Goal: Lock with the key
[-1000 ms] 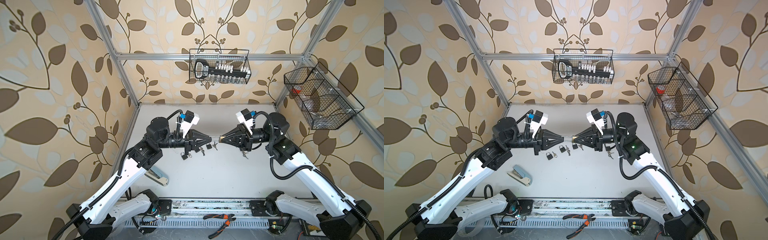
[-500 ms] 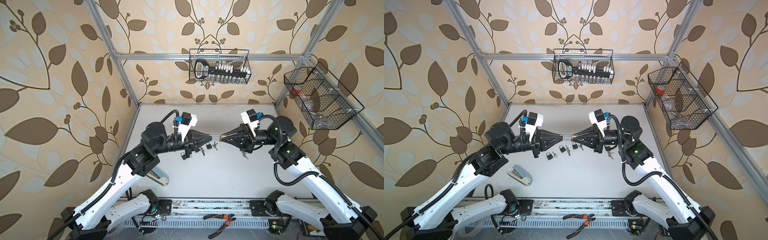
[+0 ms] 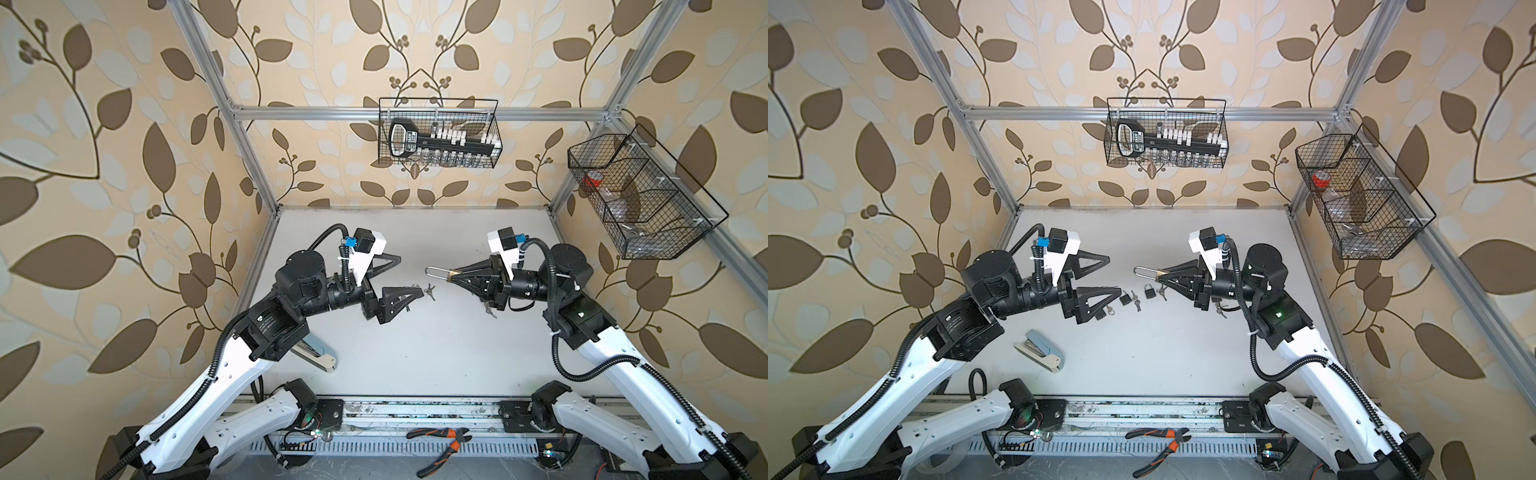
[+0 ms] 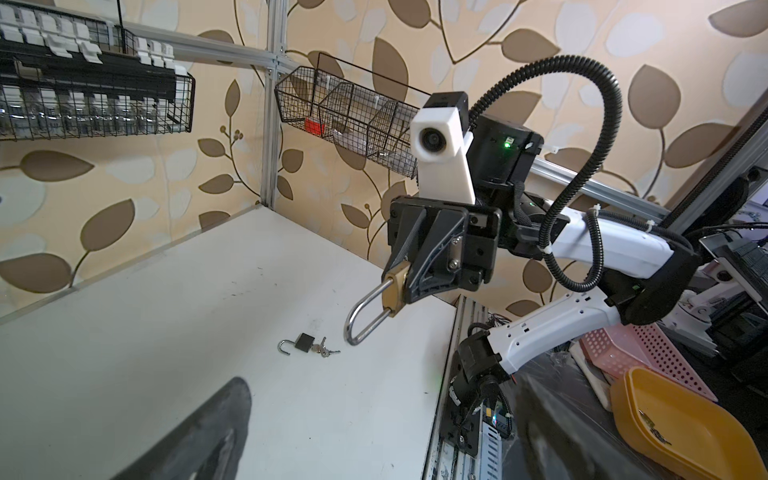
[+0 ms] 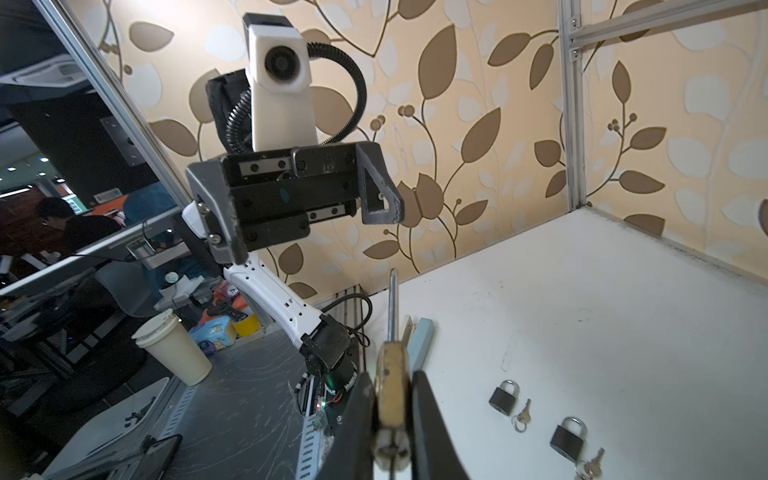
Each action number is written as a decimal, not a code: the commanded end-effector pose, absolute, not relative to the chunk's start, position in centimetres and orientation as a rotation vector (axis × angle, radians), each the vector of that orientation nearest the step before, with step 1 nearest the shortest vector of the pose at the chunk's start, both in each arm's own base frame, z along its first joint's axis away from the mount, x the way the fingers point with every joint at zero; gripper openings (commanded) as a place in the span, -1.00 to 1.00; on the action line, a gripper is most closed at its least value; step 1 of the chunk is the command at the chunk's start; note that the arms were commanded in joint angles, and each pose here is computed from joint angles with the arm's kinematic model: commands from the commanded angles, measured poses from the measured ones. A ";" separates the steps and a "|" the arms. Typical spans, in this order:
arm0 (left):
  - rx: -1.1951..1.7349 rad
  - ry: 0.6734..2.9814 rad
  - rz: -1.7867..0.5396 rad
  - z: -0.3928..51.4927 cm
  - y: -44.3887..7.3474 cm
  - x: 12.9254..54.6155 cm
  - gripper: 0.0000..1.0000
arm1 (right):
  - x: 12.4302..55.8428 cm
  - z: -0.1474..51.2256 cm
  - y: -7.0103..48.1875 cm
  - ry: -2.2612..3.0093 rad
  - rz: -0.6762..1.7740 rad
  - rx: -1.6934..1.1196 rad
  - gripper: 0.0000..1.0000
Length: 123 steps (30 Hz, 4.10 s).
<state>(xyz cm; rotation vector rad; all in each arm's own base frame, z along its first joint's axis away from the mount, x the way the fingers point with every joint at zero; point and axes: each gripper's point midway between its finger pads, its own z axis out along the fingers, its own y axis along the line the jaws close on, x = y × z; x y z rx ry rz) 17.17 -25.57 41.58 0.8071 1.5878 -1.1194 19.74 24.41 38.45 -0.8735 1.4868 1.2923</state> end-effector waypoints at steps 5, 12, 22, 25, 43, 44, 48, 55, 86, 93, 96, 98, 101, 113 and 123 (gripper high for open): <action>0.943 1.477 -1.312 43.1 -28.0 15.7 0.63 | 16.8 40.9 24.7 1.336 1.421 -1.000 -1.00; 0.981 1.475 -1.376 42.9 -29.1 15.8 0.11 | 16.7 40.3 25.3 1.358 1.446 -1.032 -1.00; 0.974 1.473 -1.390 42.6 -29.2 15.7 -0.83 | 17.1 40.0 25.3 1.362 1.413 -1.004 -1.00; 0.961 1.475 -1.378 42.7 -29.0 15.9 -1.00 | 17.2 40.0 25.3 1.364 1.410 -1.001 -1.00; 0.881 1.444 -1.313 44.1 -27.2 15.6 -1.00 | 19.0 41.3 22.2 1.323 1.215 -0.719 -0.07; 0.886 1.437 -1.316 44.2 -27.1 15.5 -1.00 | 18.9 41.1 22.5 1.332 1.243 -0.740 -0.07; 0.906 1.437 -1.330 44.1 -27.4 15.4 -1.00 | 17.9 41.1 23.6 1.318 1.370 -0.828 -0.11; 0.927 1.427 -1.350 44.0 -27.7 15.2 -1.00 | 18.0 41.7 23.5 1.300 1.366 -0.815 -0.22; 0.754 1.448 -1.247 45.8 -23.1 17.6 -1.00 | 21.1 38.8 21.5 1.386 1.288 -0.709 -1.00; 0.680 1.601 -1.115 43.0 -21.9 19.3 -1.00 | 25.5 34.3 17.5 1.514 1.165 -0.430 -1.00; 0.602 1.686 -1.065 41.0 -21.6 21.0 -1.00 | 27.5 31.4 15.7 1.581 1.129 -0.284 -1.00; 0.555 1.769 -1.023 39.4 -21.4 22.2 -1.00 | 29.1 28.5 14.3 1.672 1.066 -0.156 -1.00; 0.507 1.859 -0.977 37.6 -21.2 23.6 -1.00 | 31.0 24.4 12.4 1.794 0.951 0.026 -1.00; 0.453 2.001 -0.994 33.7 -22.0 25.2 -1.00 | 34.5 13.4 12.5 2.030 0.744 0.302 -1.00; 0.465 2.022 -0.969 33.2 -21.3 24.2 -1.00 | 38.8 9.0 12.6 2.114 0.645 0.364 -1.00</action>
